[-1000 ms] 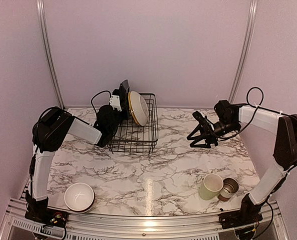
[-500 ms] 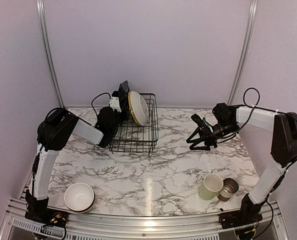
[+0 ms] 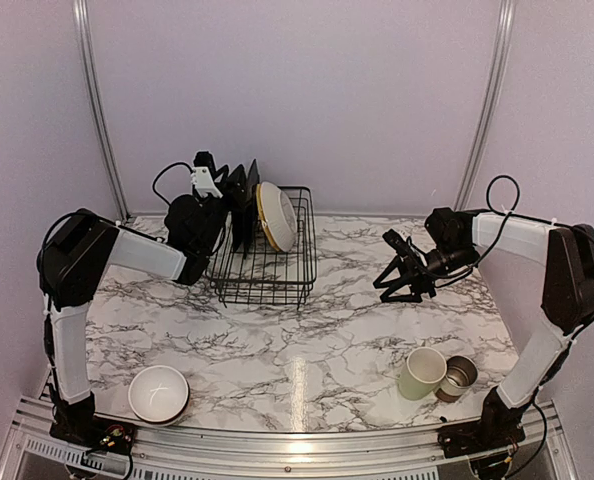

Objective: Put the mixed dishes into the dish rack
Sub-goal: Insert the plate into the dish rack, then move the dish rack to the center of the board.

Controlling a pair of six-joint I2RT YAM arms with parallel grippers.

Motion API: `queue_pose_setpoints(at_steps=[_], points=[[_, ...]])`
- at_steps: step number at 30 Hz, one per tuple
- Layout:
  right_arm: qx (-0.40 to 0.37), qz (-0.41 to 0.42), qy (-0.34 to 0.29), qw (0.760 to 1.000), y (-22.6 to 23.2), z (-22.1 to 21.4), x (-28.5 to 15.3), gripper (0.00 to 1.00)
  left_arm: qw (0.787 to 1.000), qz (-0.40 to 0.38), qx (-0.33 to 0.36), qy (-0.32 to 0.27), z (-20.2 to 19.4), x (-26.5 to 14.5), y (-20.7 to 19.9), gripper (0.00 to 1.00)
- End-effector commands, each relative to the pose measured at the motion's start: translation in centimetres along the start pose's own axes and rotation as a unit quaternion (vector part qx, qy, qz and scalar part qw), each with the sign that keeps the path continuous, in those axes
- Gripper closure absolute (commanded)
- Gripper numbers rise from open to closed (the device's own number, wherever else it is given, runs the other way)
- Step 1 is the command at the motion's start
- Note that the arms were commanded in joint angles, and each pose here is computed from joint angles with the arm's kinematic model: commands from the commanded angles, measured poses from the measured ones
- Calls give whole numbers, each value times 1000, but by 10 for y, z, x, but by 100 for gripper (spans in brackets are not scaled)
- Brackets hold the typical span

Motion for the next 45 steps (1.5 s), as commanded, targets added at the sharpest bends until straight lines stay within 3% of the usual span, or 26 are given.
queue_pose_setpoints(at_steps=[1, 6, 12, 19, 26, 33, 37, 45], points=[[-14, 1, -5, 1000, -2, 8, -4, 50, 999, -8, 7, 40, 7, -3, -6, 56], [-16, 0, -5, 1000, 0, 8, -5, 50, 994, -4, 13, 106, 19, -3, -16, 54], [-12, -2, -5, 1000, -3, 9, -5, 50, 969, 42, 13, 244, 17, 14, -22, 53], [-18, -74, 50, 996, -27, 26, 3, 50, 945, 80, 8, 316, 21, 19, -24, 51], [-131, -100, 177, 970, -46, 78, 59, 50, 914, 123, -59, 382, 40, 1, -1, 49], [-137, -72, 190, 970, -73, 108, 126, 50, 883, 109, -47, 455, 29, -18, 7, 50], [-124, -31, 191, 973, -82, 112, 161, 49, 880, 109, -49, 459, 32, -25, 6, 50], [-109, 43, 205, 972, -58, 92, 207, 48, 873, 120, -54, 470, 27, -39, 12, 48]])
Point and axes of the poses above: each gripper's point midway between its finger pads, its own x axis out along the fingers, its own y axis along the line the jaws close on, z = x × y, the point moved 6 cm from there along -x, back along the fingers, and after that the axes turned 15 degrees about -x, right-handed, at the moved point
